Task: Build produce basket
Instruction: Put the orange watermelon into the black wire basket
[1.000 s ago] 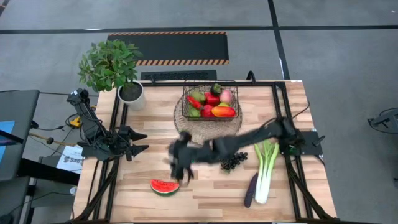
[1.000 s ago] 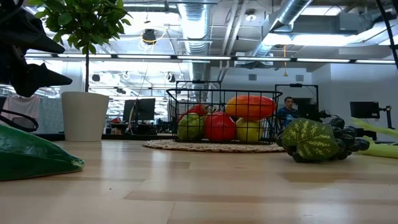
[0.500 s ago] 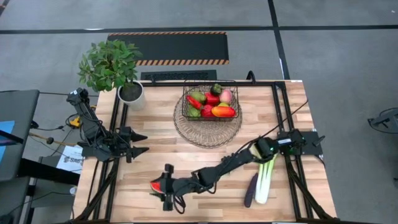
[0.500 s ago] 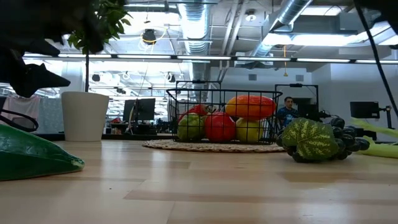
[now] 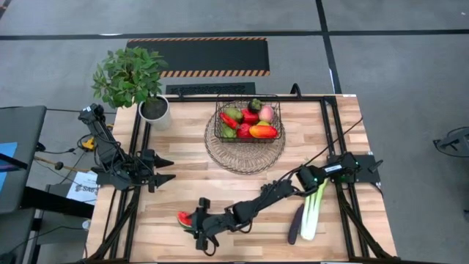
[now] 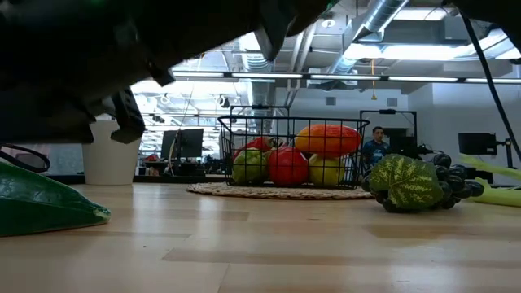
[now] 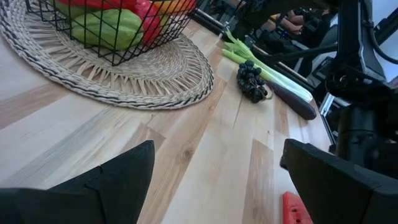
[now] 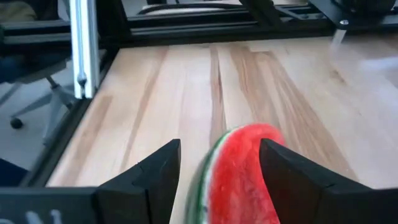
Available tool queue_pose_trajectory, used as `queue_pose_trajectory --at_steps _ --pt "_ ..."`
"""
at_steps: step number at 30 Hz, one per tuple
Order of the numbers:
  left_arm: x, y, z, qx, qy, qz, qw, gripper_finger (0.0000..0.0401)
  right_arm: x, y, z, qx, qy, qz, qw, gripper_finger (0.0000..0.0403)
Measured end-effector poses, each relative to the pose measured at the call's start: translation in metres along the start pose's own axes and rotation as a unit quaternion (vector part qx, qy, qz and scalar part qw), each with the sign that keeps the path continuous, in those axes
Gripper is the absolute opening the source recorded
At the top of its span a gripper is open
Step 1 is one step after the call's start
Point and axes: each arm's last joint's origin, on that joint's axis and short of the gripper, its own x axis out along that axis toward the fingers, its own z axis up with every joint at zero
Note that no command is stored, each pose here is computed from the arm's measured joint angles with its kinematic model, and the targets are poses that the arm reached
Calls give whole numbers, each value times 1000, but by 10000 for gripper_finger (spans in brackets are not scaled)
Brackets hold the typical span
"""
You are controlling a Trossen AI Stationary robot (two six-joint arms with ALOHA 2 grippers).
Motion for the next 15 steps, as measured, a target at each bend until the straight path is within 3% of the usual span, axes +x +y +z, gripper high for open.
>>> queue_pose_trajectory --at_steps 15 --pt "0 0 0 6 0 0 1000 341 16 -8 -30 39 11 -12 999 222"
